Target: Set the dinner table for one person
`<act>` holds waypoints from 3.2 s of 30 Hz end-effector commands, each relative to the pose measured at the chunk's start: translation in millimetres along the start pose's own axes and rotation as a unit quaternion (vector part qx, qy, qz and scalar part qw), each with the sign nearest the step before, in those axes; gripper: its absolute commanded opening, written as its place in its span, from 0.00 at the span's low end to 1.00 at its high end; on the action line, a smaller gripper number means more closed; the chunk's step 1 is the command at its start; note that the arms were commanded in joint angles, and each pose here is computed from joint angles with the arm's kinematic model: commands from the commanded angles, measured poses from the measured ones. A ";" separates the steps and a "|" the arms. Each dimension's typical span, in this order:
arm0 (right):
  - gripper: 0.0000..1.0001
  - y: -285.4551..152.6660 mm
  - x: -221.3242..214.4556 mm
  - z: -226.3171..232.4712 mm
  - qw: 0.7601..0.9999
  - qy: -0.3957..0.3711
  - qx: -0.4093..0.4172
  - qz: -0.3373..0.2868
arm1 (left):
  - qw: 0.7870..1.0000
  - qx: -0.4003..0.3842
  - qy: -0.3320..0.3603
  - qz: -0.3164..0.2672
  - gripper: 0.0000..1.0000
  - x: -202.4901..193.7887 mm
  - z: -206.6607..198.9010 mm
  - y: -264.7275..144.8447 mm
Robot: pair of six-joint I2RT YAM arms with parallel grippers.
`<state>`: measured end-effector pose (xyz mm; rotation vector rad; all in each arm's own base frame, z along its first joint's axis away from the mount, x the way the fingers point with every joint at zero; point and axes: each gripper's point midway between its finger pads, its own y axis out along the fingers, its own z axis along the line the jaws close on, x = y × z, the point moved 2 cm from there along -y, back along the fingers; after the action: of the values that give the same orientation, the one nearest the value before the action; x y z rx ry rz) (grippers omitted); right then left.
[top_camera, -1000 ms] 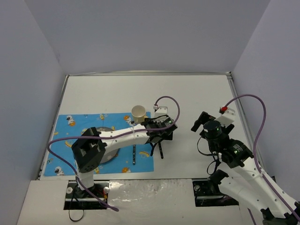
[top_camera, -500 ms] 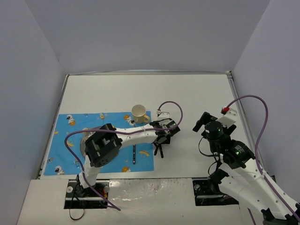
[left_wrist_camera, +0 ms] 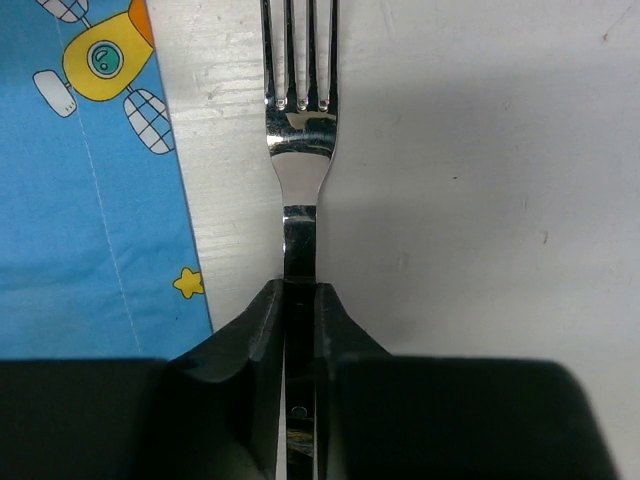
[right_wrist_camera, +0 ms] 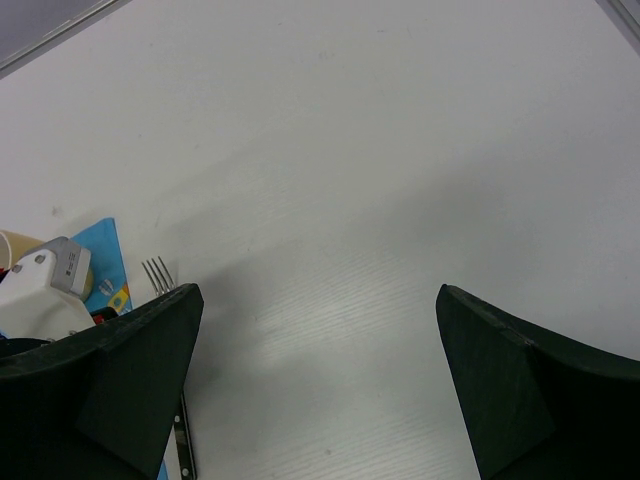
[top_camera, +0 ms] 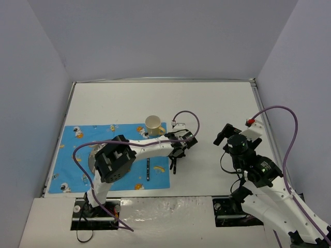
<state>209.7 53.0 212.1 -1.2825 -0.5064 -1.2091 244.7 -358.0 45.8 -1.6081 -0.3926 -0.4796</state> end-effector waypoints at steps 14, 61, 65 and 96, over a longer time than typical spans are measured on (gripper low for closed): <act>1.00 -6.0 28.3 15.1 0.998 -0.036 0.035 -0.036 | 0.980 -0.016 0.065 -0.189 0.00 98.6 111.9 -160.0; 1.00 -9.5 0.0 86.4 0.959 -0.126 0.252 0.015 | 0.990 0.132 0.042 -0.030 0.00 40.0 495.4 -76.2; 1.00 -7.6 -2.0 85.4 0.960 -0.129 0.248 0.017 | 0.993 0.116 0.039 -0.003 0.00 28.3 491.3 -74.1; 1.00 -9.1 -4.2 82.7 0.959 -0.133 0.249 0.014 | 0.985 0.152 0.011 0.077 0.01 -15.6 503.8 -77.7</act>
<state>220.3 126.1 219.8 -1.0648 -0.8754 -0.7668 222.0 141.0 65.5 -1.3574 -0.3082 -0.2907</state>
